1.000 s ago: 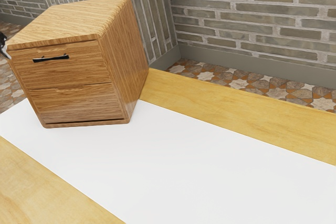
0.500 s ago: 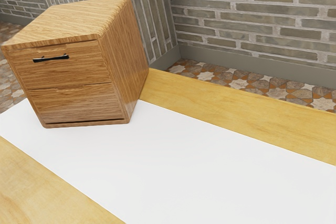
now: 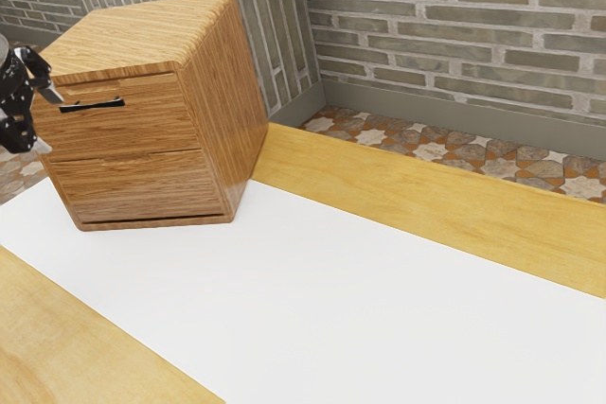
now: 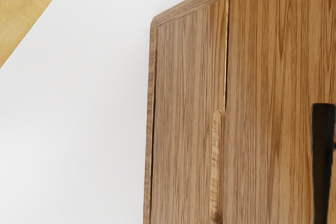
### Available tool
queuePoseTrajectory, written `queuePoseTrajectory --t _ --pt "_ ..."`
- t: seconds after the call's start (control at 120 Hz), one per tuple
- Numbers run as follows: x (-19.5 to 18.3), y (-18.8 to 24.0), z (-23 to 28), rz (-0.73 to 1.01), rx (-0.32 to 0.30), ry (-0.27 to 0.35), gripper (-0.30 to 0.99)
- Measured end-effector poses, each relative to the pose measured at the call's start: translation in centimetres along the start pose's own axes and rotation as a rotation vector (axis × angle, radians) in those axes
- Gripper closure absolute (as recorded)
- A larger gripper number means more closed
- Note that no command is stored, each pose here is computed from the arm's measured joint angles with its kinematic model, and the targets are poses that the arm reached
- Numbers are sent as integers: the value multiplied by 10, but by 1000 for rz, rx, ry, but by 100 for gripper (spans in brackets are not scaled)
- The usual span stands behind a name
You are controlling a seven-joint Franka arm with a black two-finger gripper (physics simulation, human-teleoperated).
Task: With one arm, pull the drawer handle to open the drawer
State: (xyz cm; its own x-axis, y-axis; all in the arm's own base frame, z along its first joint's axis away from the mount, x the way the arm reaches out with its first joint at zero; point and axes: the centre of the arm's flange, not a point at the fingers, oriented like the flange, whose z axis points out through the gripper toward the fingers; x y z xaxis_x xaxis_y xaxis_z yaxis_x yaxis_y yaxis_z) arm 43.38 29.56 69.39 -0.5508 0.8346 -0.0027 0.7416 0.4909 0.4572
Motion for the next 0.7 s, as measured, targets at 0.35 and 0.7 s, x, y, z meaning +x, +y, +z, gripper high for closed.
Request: queuePoseTrajectory --t 0.35,0.7 --pt "7 23 30 -58 -12 -1 3" --pt "4 34 35 -73 -57 -6 3"
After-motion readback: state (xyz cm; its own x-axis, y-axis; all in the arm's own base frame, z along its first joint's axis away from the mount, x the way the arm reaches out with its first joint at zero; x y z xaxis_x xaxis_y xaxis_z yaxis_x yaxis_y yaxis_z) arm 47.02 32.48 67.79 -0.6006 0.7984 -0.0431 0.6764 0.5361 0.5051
